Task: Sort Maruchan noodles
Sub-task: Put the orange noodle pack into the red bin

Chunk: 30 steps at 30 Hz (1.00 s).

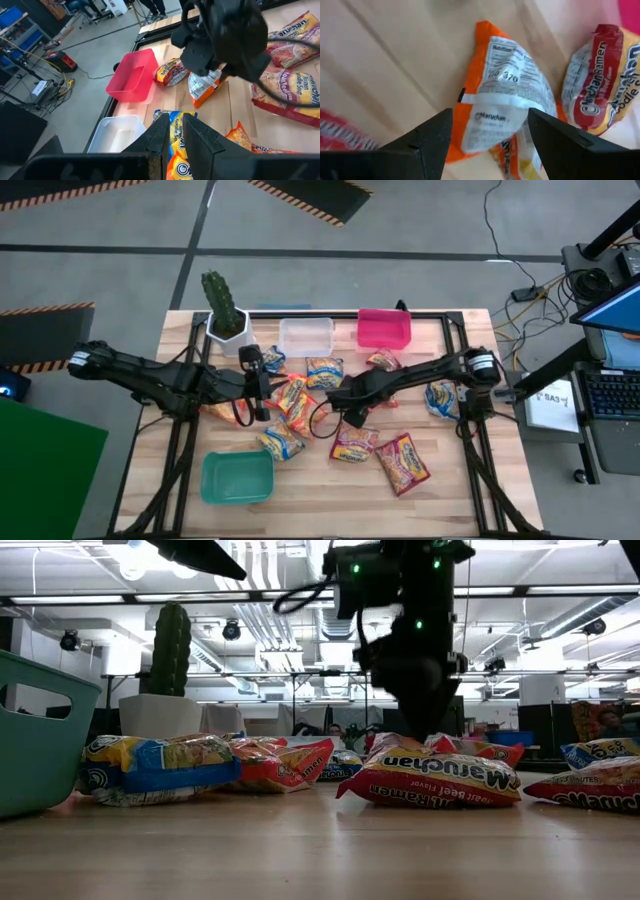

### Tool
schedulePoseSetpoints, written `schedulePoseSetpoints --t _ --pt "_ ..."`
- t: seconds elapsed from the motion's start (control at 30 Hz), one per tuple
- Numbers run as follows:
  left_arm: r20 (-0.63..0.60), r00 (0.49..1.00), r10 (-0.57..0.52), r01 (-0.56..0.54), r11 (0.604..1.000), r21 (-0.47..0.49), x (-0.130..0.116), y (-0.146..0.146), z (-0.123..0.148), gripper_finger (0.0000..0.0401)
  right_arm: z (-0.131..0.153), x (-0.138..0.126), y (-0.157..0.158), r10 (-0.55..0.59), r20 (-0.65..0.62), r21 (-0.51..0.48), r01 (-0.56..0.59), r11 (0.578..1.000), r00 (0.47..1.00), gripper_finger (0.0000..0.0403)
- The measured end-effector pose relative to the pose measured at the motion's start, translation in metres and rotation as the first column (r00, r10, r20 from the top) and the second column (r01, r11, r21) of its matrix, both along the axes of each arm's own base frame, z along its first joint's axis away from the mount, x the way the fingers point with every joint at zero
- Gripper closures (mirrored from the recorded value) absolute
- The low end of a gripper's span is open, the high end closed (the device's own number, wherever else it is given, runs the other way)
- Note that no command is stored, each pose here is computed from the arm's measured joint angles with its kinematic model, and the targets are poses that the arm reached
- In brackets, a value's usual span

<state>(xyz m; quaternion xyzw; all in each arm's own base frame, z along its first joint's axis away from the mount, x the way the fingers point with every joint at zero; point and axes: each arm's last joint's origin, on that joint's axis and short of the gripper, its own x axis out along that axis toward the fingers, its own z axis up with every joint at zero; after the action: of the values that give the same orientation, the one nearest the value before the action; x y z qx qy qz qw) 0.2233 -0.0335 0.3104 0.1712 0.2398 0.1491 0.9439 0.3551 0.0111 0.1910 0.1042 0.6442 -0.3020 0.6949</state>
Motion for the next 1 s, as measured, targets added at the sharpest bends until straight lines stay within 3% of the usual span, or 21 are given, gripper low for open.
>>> schedulePoseSetpoints --t 0.3,0.43,0.53,0.67,1.0 --pt "0.005 1.0 0.006 -0.006 1.0 -0.013 0.0 0.0 0.0 0.0364 -0.044 0.012 0.001 0.015 -0.094 -0.008 -0.016 1.0 0.995 0.0172" --pt "0.002 1.0 0.009 -0.009 1.0 -0.018 0.0 0.0 -0.001 0.0364 -0.051 0.014 0.001 0.02 -0.115 -0.005 -0.02 1.0 0.993 0.0225" --pt "0.002 1.0 0.01 -0.01 1.0 -0.019 0.0 0.0 -0.001 0.0364 -0.05 0.013 0.002 0.022 -0.11 -0.002 -0.022 1.0 0.994 0.029" --pt "0.003 1.0 0.01 -0.01 1.0 -0.02 0.0 0.0 -0.001 0.0364 -0.032 0.008 0.0 0.018 -0.074 -0.002 -0.018 1.0 0.997 0.0377" --pt "0.012 1.0 0.01 -0.01 1.0 -0.021 -0.001 0.0 0.001 0.0364 0.057 -0.017 -0.002 0.01 0.209 0.008 -0.012 1.0 0.978 0.0389"
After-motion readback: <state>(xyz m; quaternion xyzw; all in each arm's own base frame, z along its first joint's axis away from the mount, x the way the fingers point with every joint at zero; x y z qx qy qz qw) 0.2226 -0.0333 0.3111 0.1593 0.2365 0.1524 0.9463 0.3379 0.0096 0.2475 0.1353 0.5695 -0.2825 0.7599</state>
